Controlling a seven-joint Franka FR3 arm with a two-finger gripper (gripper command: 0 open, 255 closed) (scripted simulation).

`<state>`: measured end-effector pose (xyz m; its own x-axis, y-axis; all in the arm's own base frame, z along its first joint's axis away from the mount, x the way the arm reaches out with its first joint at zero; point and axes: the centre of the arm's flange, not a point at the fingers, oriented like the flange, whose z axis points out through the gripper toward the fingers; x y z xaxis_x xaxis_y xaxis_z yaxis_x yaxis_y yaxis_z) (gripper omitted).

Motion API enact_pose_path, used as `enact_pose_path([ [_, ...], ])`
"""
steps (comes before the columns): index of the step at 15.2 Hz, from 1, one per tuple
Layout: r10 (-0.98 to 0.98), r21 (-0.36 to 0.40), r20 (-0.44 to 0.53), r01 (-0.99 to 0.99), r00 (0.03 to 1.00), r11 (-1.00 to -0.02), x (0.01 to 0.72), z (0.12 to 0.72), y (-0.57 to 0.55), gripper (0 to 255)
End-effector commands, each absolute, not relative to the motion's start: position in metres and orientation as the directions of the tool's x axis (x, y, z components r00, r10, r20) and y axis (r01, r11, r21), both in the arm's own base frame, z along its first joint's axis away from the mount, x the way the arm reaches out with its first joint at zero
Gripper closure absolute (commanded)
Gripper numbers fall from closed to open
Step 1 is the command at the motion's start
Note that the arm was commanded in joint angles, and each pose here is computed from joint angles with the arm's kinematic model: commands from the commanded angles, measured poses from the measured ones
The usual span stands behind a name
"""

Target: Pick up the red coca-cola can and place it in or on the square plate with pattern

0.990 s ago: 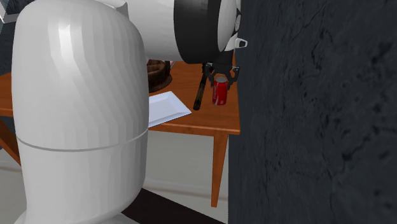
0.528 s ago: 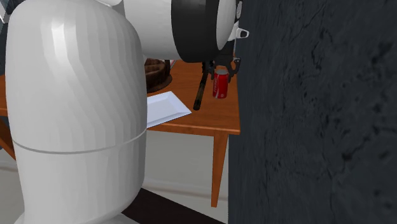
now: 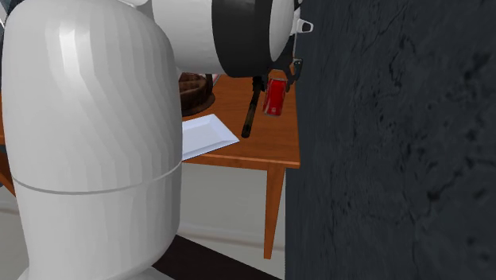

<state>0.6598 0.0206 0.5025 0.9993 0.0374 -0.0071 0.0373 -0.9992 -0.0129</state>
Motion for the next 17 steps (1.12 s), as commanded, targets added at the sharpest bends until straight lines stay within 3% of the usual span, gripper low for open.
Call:
enact_pose_path([
  [1, 0.037, -0.013, -0.007, 0.037, 0.999, -0.999, 0.653, 0.508, 0.032, 255],
  [17, 0.037, -0.013, -0.007, 0.037, 0.999, -0.999, 0.541, 0.531, 0.209, 255],
])
